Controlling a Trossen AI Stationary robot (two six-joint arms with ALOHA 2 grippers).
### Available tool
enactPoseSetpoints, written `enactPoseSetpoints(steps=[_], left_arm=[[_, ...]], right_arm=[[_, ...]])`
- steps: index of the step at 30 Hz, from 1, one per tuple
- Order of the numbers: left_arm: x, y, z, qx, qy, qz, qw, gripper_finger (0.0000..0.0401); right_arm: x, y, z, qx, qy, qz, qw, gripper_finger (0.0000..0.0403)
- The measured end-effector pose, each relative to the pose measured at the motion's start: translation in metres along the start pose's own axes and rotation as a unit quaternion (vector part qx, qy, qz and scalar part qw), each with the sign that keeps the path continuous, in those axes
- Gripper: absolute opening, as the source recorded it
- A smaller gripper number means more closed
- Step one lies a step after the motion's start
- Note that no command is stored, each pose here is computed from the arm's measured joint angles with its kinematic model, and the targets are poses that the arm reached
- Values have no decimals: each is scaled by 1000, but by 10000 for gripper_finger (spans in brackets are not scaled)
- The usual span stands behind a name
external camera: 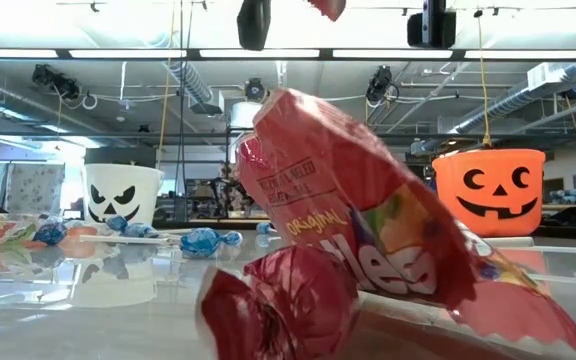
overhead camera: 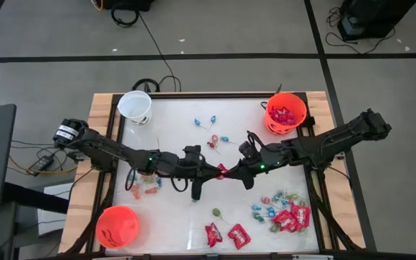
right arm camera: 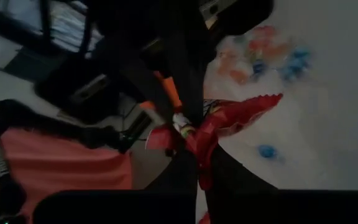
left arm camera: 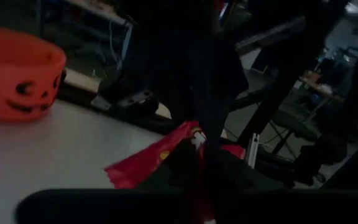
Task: Sort candy by brand, put in halloween buckets
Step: Put the red candy into the top orange bucket
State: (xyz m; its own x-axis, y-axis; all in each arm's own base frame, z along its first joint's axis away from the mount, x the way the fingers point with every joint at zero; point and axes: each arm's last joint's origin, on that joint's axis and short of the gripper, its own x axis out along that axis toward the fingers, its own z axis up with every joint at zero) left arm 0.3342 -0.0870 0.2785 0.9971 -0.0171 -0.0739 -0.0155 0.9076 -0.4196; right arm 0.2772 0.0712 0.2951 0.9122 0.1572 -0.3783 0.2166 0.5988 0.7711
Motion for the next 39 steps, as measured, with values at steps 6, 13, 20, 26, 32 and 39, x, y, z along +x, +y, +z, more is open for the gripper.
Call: enactPoseSetpoints(steps=[6,13,20,26,32,39], left_arm=[[2,19,-1,-34,57,14,998,134],[-12,42,11,-42,131,39,990,162],[-35,60,24,-18,182,90,979,163],[-49,74,34,13,203,119,972,163],[-50,84,38,26,214,110,970,163],[-53,99,40,54,235,119,963,163]], right_arm=[[-8,-29,6,25,19,-131,991,13],[-29,-63,24,20,32,-255,966,12],[-60,-90,57,27,1,-318,948,11],[-98,-112,86,53,-54,-346,935,10],[-134,-144,99,89,-56,-430,897,9],[-159,-169,105,124,-47,-489,862,7]])
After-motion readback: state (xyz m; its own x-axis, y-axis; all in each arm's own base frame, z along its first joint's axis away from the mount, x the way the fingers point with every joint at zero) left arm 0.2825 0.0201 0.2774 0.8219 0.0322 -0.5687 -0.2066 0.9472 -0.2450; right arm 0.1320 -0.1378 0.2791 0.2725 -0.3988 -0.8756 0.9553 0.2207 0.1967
